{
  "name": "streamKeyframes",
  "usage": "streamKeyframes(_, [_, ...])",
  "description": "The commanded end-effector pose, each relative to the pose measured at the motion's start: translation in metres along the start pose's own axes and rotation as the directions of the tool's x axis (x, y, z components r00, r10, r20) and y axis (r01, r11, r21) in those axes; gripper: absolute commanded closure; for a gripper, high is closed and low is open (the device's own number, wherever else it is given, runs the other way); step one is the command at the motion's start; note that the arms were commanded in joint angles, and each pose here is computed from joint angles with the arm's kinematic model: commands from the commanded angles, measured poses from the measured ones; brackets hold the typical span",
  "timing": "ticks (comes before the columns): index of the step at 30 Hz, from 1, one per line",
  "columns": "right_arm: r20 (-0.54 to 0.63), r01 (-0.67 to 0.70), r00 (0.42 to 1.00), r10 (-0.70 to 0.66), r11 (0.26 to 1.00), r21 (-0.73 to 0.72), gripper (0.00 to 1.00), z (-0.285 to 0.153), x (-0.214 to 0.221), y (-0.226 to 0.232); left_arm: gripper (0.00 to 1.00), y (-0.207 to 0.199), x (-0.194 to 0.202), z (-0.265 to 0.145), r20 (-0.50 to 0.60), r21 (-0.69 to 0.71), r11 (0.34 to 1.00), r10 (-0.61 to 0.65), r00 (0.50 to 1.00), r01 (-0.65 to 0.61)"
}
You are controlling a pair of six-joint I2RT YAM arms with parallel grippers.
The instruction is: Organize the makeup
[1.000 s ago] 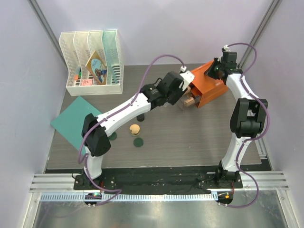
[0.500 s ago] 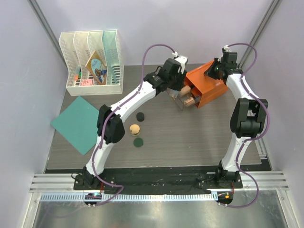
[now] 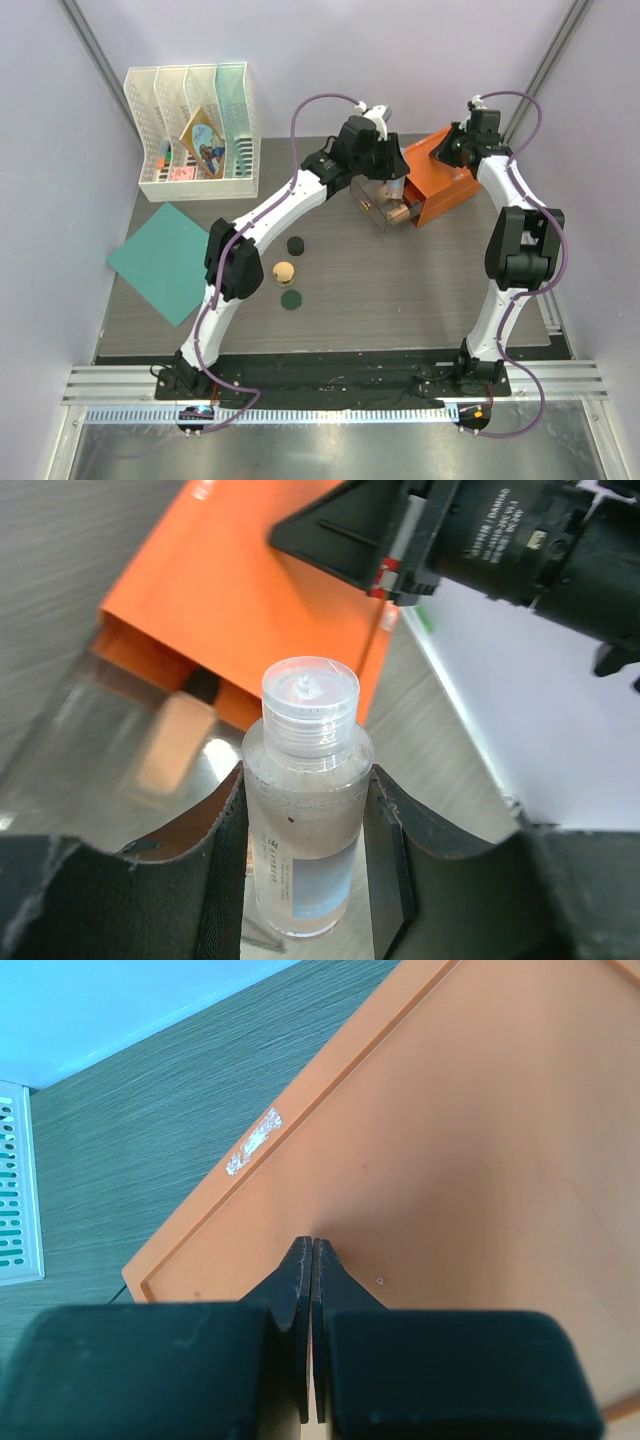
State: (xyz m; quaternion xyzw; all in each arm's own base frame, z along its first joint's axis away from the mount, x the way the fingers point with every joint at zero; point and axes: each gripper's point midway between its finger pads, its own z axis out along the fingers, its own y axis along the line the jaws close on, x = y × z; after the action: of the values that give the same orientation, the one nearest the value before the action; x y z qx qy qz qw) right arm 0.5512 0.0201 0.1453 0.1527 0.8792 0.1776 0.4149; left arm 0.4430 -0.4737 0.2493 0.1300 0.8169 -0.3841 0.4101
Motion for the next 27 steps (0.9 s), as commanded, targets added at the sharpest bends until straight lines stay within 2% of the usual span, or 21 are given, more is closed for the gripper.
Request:
streamKeyframes(1, [-0.509,0.032,0.848,0.147,0.944,0.327,0.99,0.002,0.182,-0.102,1.00,-0.022,-0.011,0.004,0.038,0.106,0.992,-0.078,0.996,0.073])
streamKeyframes(2, [-0.509,0.032,0.848,0.147,0.945,0.326,0.99,0.002,0.182,-0.101,0.99,-0.019,-0.007,0.006,0.028,0.097,0.991,-0.090,0.996,0.087])
streamKeyframes(3, [-0.508,0.031,0.849,0.147,0.945,0.326,0.99,0.002,0.182,-0.101,0.93,-0.018,-0.005,0.008,0.028,0.089,0.992,-0.095,0.995,0.093])
streamKeyframes(5, [-0.508,0.030,0.849,0.146,0.946,0.323,0.99,0.002,0.181,-0.100,0.87,-0.009,0.003,0.010,0.022,0.062,0.993,-0.102,0.995,0.101])
streamKeyframes(7, [-0.509,0.030,0.848,0.147,0.946,0.323,0.99,0.001,0.181,-0.100,0.86,0.000,0.008,0.014,0.020,0.039,0.993,-0.110,0.994,0.110])
streamKeyframes(10, [-0.509,0.028,0.847,0.149,0.946,0.324,0.99,0.001,0.182,-0.101,0.71,0.000,0.013,0.018,0.003,0.045,0.991,-0.124,0.992,0.123])
streamKeyframes(11, [-0.508,0.028,0.848,0.148,0.946,0.323,0.99,0.001,0.181,-0.101,0.58,0.001,0.016,0.019,-0.004,0.044,0.991,-0.127,0.992,0.127])
streamKeyframes(13, [-0.509,0.028,0.848,0.149,0.946,0.324,0.99,0.001,0.182,-0.101,0.42,0.001,0.019,0.020,-0.017,0.046,0.989,-0.139,0.990,0.140])
streamKeyframes(14, [-0.510,0.027,0.847,0.151,0.945,0.325,0.99,0.000,0.182,-0.102,0.26,0.002,0.020,0.020,-0.022,0.044,0.989,-0.142,0.990,0.143])
streamKeyframes(15, [-0.509,0.025,0.847,0.152,0.946,0.323,0.99,0.001,0.181,-0.101,0.16,0.002,0.021,0.020,-0.025,0.043,0.988,-0.147,0.989,0.148])
streamKeyframes(16, [-0.506,0.025,0.849,0.150,0.946,0.324,0.99,0.000,0.180,-0.102,0.00,0.003,0.020,0.019,-0.022,0.038,0.988,-0.148,0.989,0.149])
streamKeyframes(20, [-0.506,0.022,0.849,0.154,0.946,0.325,0.99,0.000,0.180,-0.102,0.00,0.001,0.003,0.012,0.014,0.054,0.990,-0.132,0.991,0.131])
streamKeyframes(27, [-0.507,0.021,0.848,0.156,0.945,0.325,0.99,0.000,0.181,-0.103,0.00,-0.013,-0.049,-0.023,0.131,0.112,0.990,-0.100,0.986,0.086])
